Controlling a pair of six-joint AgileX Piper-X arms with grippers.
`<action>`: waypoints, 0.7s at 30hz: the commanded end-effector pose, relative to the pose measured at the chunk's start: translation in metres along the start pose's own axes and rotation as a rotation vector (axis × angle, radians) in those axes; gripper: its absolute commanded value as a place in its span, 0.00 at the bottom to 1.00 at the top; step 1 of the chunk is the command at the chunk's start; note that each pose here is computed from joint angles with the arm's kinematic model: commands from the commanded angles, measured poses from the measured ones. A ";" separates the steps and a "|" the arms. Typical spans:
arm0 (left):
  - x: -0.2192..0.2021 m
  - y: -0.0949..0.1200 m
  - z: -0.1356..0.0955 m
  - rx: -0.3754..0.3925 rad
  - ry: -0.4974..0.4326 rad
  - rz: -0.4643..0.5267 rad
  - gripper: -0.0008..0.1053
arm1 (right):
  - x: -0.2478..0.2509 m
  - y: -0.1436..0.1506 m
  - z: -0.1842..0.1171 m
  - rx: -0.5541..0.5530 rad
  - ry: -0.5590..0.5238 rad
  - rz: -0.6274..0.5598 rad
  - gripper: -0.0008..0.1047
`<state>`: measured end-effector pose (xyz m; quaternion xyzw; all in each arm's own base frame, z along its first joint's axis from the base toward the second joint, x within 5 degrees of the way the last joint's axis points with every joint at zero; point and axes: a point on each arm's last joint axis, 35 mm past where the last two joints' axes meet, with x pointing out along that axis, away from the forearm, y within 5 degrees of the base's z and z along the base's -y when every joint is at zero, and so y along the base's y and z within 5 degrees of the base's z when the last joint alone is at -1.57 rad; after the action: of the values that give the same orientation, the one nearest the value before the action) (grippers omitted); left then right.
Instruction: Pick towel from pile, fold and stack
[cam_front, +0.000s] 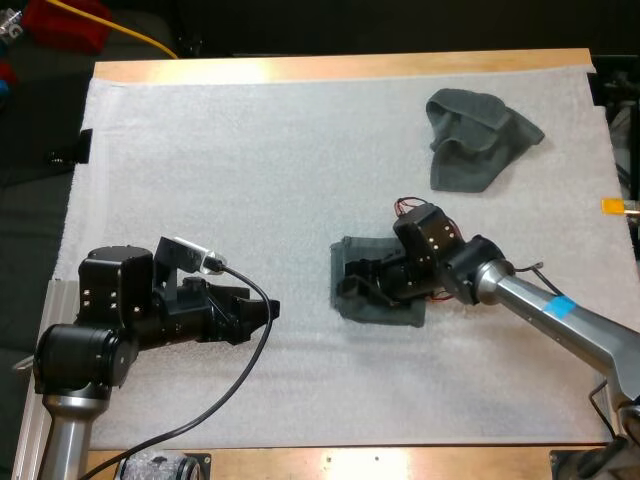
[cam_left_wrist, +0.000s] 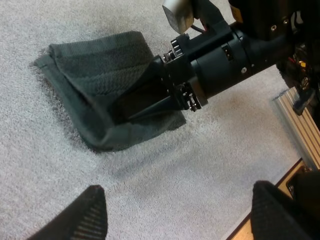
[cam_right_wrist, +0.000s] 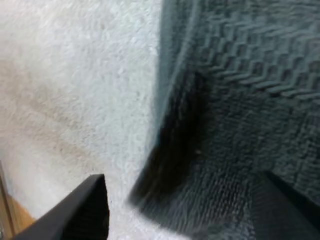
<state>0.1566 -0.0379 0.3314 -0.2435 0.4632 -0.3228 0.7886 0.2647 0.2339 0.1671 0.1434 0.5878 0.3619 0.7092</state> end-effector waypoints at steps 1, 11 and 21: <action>-0.001 -0.002 0.000 -0.002 0.000 -0.013 0.57 | 0.000 0.007 0.002 -0.022 -0.005 0.025 0.58; -0.001 -0.002 0.000 -0.002 0.000 -0.013 0.57 | 0.017 0.017 -0.012 -0.035 -0.003 -0.038 0.58; -0.001 -0.002 0.000 -0.002 0.000 -0.013 0.57 | 0.014 0.023 -0.013 -0.090 0.004 0.008 0.58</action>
<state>0.1566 -0.0379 0.3314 -0.2435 0.4632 -0.3228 0.7886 0.2459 0.2561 0.1597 0.1165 0.5852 0.3772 0.7083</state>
